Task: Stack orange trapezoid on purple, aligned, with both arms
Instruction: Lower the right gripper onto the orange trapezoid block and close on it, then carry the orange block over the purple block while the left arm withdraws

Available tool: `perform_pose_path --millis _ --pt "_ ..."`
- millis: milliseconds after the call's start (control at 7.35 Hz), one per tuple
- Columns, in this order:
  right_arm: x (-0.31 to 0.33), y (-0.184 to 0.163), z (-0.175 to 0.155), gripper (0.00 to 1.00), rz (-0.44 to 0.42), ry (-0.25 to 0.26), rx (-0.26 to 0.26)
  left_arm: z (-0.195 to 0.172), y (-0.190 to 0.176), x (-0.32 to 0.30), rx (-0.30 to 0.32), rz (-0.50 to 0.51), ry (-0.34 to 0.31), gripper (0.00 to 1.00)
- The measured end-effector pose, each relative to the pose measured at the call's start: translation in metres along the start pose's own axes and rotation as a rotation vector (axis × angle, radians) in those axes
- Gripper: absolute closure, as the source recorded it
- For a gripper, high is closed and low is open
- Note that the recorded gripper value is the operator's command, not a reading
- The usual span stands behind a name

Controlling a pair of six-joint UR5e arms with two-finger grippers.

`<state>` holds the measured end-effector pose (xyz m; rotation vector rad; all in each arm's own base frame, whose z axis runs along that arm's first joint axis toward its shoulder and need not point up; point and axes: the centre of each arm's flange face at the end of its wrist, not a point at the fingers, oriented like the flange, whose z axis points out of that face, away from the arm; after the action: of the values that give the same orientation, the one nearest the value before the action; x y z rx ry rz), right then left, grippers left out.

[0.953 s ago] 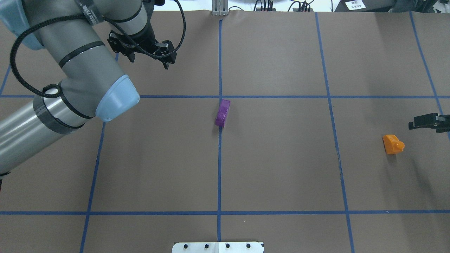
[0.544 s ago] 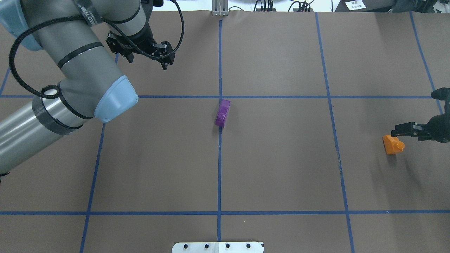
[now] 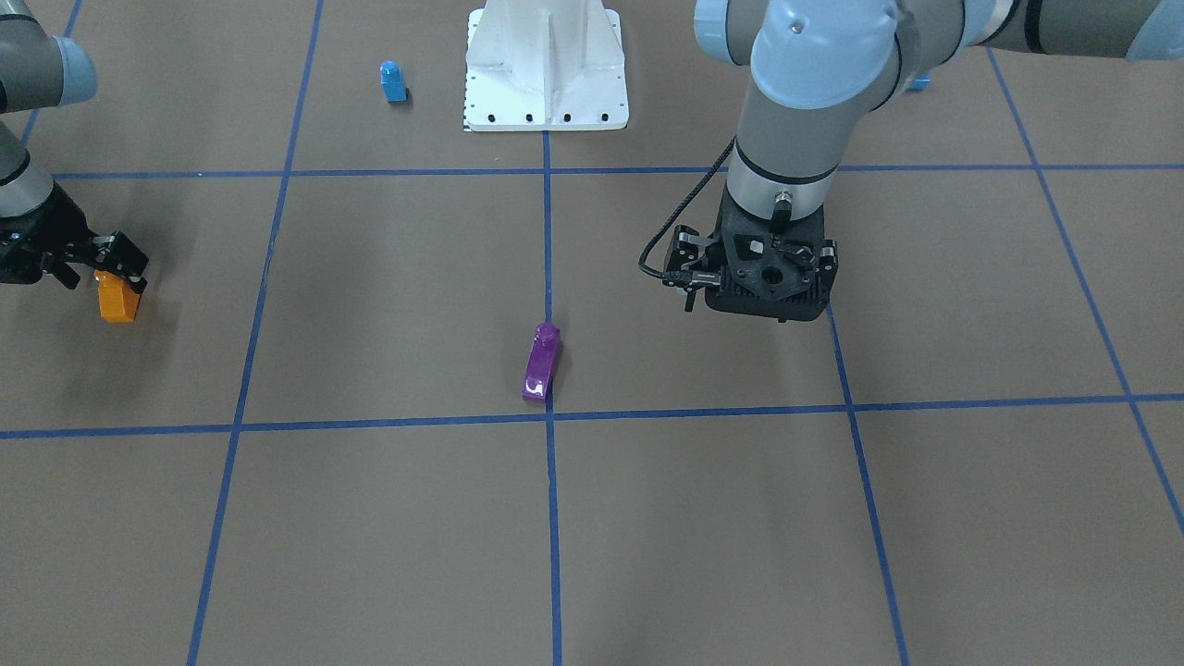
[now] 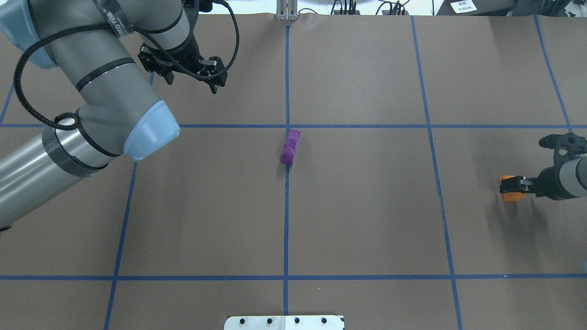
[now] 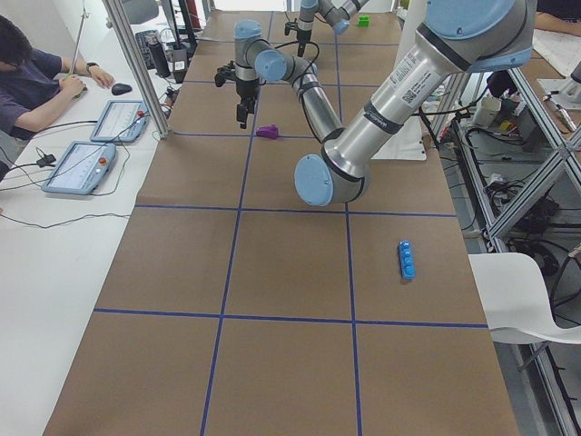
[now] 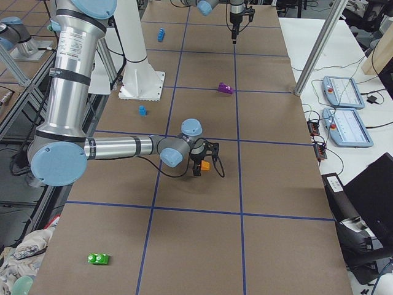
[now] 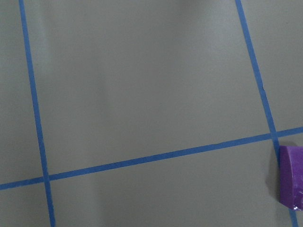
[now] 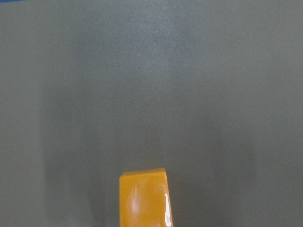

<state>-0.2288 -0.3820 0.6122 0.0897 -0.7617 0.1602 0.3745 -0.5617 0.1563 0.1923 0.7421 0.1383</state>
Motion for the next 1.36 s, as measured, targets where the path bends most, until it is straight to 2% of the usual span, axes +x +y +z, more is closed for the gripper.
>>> perform_pose_path --millis 272,408,544,817,953,1361 --pt "-0.007 0.0 0.001 0.58 -0.009 -0.01 -0.007 0.005 0.002 -0.005 -0.005 -0.002 -0.004 0.0" --pt "-0.013 -0.001 0.001 0.82 -0.015 -0.02 -0.01 0.007 0.003 -0.006 -0.006 -0.001 -0.005 0.0" --pt "-0.017 -0.001 0.001 1.0 -0.021 -0.025 -0.014 0.007 0.003 -0.007 -0.006 0.0 -0.005 0.0" --pt "-0.022 -0.001 -0.002 1.0 -0.028 -0.044 -0.031 0.007 0.003 -0.006 -0.005 0.0 -0.004 0.0" --pt "-0.028 -0.003 -0.013 1.0 -0.028 -0.072 -0.046 0.005 0.004 -0.007 -0.003 0.001 -0.003 0.0" --pt "-0.102 -0.053 -0.057 1.0 -0.007 -0.144 -0.028 0.004 0.006 -0.032 0.002 0.014 -0.019 0.0"
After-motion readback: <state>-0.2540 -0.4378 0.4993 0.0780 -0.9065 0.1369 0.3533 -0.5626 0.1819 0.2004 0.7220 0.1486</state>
